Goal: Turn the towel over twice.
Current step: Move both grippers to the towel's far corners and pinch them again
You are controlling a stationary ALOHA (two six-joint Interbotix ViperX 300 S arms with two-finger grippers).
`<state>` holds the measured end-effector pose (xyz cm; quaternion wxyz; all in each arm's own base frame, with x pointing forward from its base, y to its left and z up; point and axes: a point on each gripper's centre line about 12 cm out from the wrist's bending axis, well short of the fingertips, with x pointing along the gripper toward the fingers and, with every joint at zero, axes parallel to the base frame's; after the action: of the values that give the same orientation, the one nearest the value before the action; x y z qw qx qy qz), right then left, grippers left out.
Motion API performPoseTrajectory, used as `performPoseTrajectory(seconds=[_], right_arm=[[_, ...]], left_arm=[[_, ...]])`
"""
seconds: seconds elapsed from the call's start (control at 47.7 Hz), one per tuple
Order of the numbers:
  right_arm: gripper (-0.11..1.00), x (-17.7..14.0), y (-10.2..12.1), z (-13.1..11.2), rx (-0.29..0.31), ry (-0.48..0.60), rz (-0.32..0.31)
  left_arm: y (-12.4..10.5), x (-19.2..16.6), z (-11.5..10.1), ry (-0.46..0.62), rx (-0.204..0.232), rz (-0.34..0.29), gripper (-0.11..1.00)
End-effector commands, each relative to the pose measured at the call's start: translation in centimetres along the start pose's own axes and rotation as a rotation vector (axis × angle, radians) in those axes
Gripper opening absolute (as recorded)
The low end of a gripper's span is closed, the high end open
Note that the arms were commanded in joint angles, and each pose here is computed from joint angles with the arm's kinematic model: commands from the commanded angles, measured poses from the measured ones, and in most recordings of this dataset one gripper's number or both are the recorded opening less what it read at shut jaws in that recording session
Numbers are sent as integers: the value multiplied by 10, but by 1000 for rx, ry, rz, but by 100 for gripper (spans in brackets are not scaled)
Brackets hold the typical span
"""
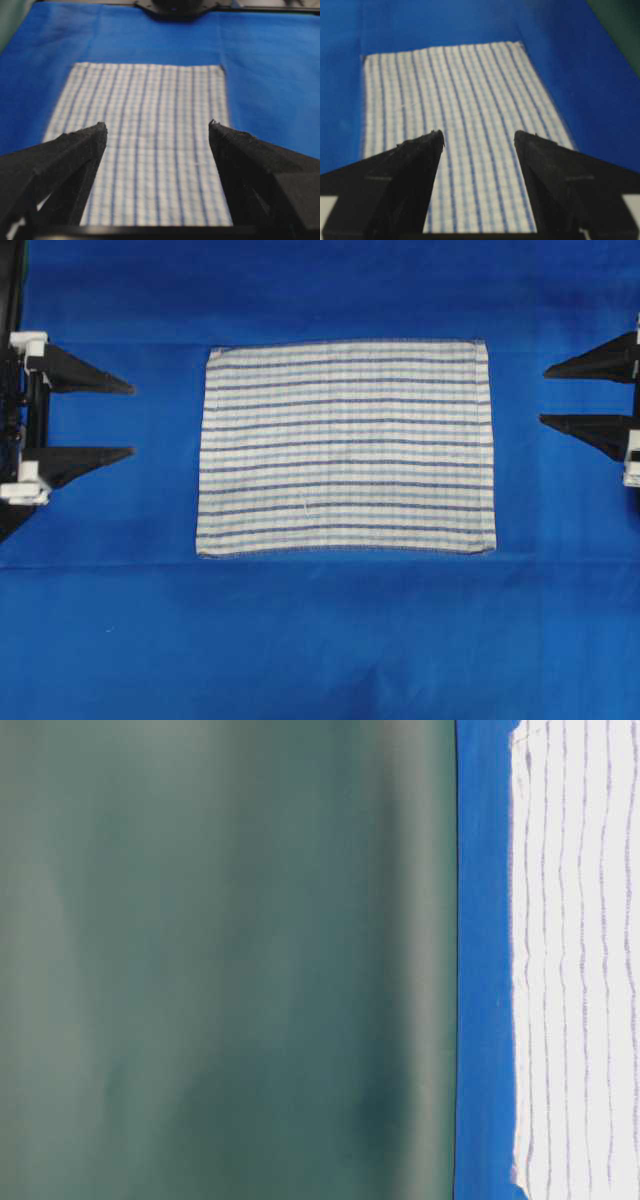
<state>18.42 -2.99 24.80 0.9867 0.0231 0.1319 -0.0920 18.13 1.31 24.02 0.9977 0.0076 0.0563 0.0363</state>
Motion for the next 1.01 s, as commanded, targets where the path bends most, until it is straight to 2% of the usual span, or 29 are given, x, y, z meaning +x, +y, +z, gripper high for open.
performPoseTrajectory(seconds=[0.0,0.251,0.482,0.608,0.754,0.985], right_arm=[[66,5,-6,12,16,-13,-30],[66,27,-41,-4,66,104,-185],[66,51,-73,-33,133,245,-288],[66,66,-86,-47,152,329,-319],[66,84,-100,-68,172,434,-341],[66,109,-121,-89,201,495,-340]], left_arm=[[9,7,4,-11,-3,45,78],[40,36,-20,104,-25,185,78],[71,67,-46,226,-55,281,78],[87,79,-67,306,-76,324,78],[100,89,-91,338,-91,360,78],[115,98,-124,371,-109,403,78]])
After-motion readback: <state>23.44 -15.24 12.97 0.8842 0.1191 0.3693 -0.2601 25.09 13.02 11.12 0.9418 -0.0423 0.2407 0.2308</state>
